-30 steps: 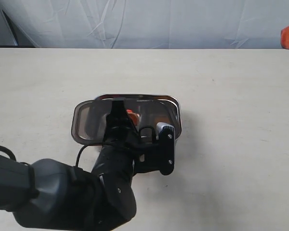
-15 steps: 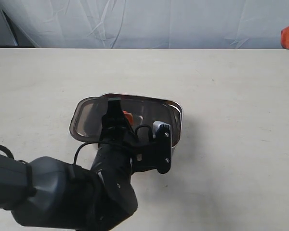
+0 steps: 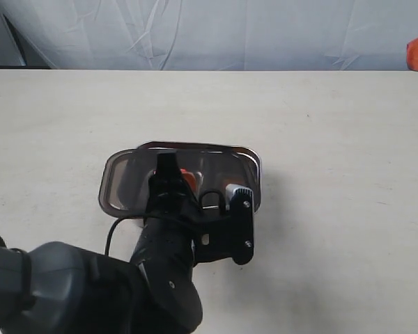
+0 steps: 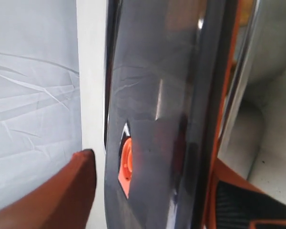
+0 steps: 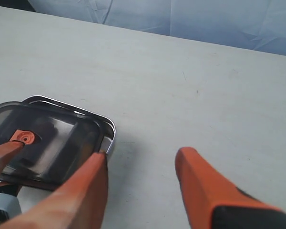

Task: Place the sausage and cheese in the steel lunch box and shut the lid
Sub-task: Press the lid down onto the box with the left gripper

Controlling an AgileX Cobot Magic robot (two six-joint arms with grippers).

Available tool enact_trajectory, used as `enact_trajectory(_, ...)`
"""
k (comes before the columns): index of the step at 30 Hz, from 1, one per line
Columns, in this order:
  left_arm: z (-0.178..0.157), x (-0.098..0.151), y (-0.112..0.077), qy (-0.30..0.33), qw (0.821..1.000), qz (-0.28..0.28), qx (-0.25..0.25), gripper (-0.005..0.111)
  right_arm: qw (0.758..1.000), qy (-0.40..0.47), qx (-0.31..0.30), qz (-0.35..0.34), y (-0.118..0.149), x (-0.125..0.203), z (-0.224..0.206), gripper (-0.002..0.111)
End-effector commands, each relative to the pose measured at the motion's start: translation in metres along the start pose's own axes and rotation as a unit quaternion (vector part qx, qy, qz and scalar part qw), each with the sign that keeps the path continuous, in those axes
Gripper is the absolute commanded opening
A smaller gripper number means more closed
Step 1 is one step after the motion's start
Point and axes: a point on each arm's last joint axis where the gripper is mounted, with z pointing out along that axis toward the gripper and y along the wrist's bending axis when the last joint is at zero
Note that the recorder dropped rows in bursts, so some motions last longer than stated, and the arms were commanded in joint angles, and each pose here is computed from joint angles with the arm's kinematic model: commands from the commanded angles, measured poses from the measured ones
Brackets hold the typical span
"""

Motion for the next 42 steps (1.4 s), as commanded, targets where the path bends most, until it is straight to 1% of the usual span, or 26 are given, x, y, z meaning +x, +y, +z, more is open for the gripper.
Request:
enact_trajectory(1,-0.005,0.0,-0.006,-0.003,1.0,-0.006,0.021,0.058,1.0,-0.007,0.005,-0.003,-0.001,-0.001,-0.003,0.046)
enact_trajectory(3,-0.005,0.0,-0.006,0.0,1.0,-0.006,0.02,0.058,1.0,-0.007,0.005,-0.003,-0.001,-0.001,-0.003,0.046)
enact_trajectory(8,-0.005,0.003,-0.007,0.013,0.999,0.018,0.025,0.058,1.0,-0.007,0.005,-0.003,-0.001,-0.001,-0.003,0.046)
enact_trajectory(14,-0.005,0.003,-0.007,0.016,0.999,0.022,0.026,0.058,1.0,-0.007,0.005,-0.003,-0.001,-0.001,-0.003,0.046)
enact_trajectory(18,-0.006,0.004,-0.007,0.019,0.998,0.051,0.03,0.058,1.0,-0.007,0.005,-0.003,-0.001,-0.001,-0.003,0.046)
enact_trajectory(27,-0.018,-0.002,0.01,0.022,0.998,0.031,0.052,0.058,1.0,-0.007,0.005,-0.003,-0.001,-0.001,-0.003,0.046)
enact_trajectory(32,-0.019,-0.001,0.008,0.033,0.996,0.04,0.073,0.058,1.0,-0.007,0.005,-0.003,-0.001,-0.001,-0.003,0.046)
enact_trajectory(42,-0.019,0.002,0.008,0.052,0.995,0.037,0.074,0.058,1.0,-0.007,0.005,-0.002,-0.001,-0.001,-0.003,0.046)
